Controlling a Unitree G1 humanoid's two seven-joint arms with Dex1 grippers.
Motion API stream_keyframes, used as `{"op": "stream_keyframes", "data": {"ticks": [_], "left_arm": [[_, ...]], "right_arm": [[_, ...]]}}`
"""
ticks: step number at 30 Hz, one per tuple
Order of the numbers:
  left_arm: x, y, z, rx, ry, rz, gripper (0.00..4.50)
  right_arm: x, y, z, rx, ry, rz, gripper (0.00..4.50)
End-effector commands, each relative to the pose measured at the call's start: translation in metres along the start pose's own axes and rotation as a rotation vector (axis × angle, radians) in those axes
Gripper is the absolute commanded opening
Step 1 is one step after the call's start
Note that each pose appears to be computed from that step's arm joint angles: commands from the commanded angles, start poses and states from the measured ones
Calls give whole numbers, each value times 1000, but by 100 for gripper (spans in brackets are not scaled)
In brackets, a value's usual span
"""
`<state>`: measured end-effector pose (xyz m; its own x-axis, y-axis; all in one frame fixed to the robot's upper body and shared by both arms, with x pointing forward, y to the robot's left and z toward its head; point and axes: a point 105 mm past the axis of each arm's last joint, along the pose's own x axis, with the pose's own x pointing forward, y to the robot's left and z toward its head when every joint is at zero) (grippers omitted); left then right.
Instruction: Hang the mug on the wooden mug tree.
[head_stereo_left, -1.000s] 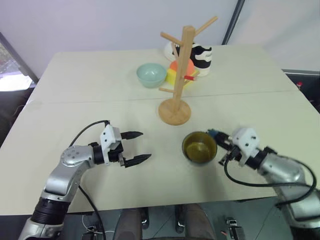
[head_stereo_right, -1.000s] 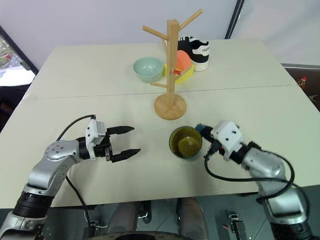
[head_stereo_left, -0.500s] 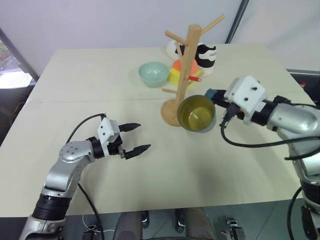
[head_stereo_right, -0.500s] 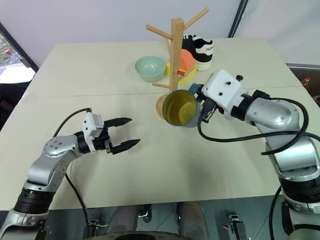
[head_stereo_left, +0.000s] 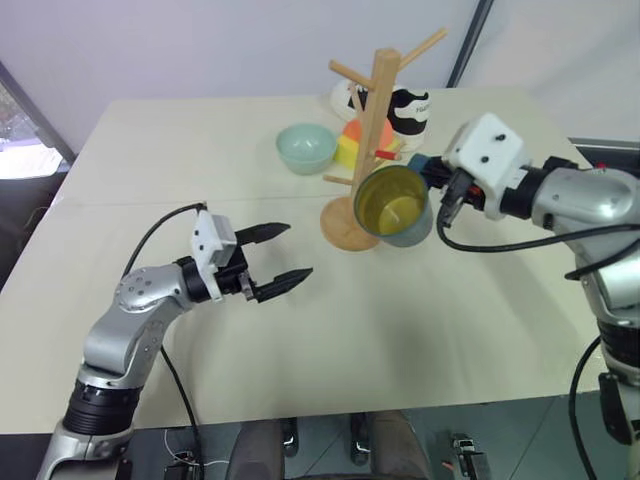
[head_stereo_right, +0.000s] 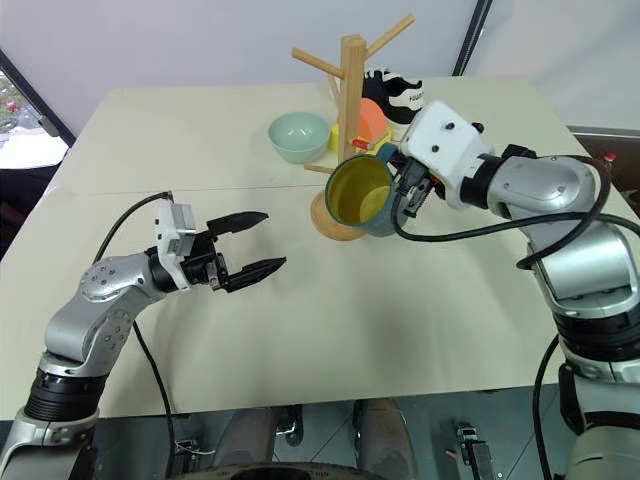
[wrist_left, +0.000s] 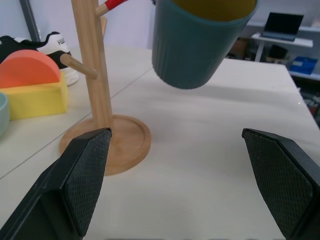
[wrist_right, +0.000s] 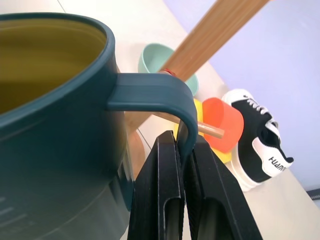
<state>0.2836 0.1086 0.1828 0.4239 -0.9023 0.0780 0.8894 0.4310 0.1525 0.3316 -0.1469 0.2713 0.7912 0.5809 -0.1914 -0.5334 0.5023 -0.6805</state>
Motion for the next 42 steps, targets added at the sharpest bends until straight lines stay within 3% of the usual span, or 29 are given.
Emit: {"op": "stream_keyframes", "data": {"ticks": [1,27,31,35,42], "left_arm": [[2,0,25,42,-74,-3,450],[1,2,27,64,-76,16,450],[0,2,28,67,-75,18,450],[0,3,28,68,-75,19,450],[-1,4,26,66,-69,25,450]], "right_arm": [[0,-11,13,-36,-27,-30,2],[38,-16,24,-59,-7,-26,2],[38,-20,24,-73,-7,-43,151],[36,-24,24,-85,-5,-62,359],[8,-45,12,-109,4,-117,359]]}}
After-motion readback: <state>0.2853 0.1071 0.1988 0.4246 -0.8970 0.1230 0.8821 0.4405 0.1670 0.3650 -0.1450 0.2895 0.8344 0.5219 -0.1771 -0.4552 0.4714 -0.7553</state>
